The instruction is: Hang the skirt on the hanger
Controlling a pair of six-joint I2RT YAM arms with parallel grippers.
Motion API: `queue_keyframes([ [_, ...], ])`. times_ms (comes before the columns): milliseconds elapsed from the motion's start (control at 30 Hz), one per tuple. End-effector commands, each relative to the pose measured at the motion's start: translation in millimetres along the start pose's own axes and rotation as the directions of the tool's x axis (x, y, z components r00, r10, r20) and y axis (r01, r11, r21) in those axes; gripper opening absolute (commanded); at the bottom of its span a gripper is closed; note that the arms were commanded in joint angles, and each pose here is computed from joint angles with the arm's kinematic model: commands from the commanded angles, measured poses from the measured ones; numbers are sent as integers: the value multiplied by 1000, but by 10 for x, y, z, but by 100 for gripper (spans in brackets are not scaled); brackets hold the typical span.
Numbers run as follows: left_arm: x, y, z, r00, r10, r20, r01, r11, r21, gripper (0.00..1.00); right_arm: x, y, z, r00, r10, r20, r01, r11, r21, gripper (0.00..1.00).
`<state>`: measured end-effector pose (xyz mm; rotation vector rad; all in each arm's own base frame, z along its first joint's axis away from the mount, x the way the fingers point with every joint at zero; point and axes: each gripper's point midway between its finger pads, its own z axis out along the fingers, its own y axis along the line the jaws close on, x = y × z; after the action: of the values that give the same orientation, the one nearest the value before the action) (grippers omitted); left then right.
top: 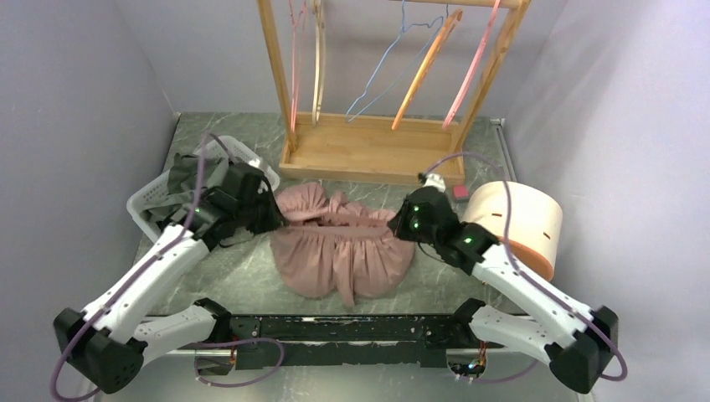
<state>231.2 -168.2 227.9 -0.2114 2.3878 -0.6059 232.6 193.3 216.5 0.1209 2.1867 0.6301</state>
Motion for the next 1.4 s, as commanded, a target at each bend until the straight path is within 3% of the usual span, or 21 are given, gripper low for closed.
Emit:
queue_keyframes([
  [0, 368, 222, 478, 996, -77, -53, 78, 997, 10, 7, 453, -397, 351, 999, 2, -51, 2, 996, 93, 0],
  [100, 505, 379, 691, 991, -99, -93, 99, 995, -8, 11, 537, -469, 462, 998, -11, -59, 18, 994, 111, 0],
  [233, 474, 399, 749, 990, -99, -102, 99, 995, -6, 26, 513, -441, 483, 997, -33, -70, 40, 993, 111, 0],
  [433, 276, 366, 601, 998, -47, -52, 46, 999, -7, 43, 247, -339, 300, 999, -53, -6, 53, 994, 95, 39],
  [567, 176, 337, 508, 1000, -8, -31, 8, 1000, 0, 44, 27, -192, 104, 994, -104, 35, 102, 994, 43, 51],
  [733, -32, 167, 338, 997, 52, 54, -56, 996, 74, 44, -247, 300, -296, 960, -253, 116, 272, 942, -197, 53],
  [867, -243, 18, 127, 979, 102, 177, -128, 982, 140, 44, -663, 747, -725, 932, -264, 249, 339, 880, -333, 60],
  [1000, -466, -65, -122, 940, 127, 317, -185, 969, 161, 47, -1309, 1090, -1015, 903, -176, 391, 319, 886, -337, 65],
  [1167, -655, -170, -413, 891, 129, 434, -229, 955, 187, 53, -2007, 1367, -1009, 866, -61, 497, 227, 933, -281, 66],
  [1233, -694, -212, -498, 879, 127, 460, -241, 950, 200, 63, -2268, 1434, -947, 842, -17, 539, 177, 953, -246, 66],
  [1267, -722, -201, -529, 875, 115, 470, -229, 954, 193, 76, -2367, 1431, -816, 836, -10, 548, 146, 968, -206, 66],
  [1300, -738, -190, -558, 871, 109, 478, -223, 956, 188, 82, -2485, 1417, -747, 821, 2, 571, 113, 980, -166, 66],
  [1367, -756, -202, -613, 860, 118, 497, -240, 952, 189, 88, -2693, 1322, -617, 781, 13, 624, 43, 996, -75, 68],
])
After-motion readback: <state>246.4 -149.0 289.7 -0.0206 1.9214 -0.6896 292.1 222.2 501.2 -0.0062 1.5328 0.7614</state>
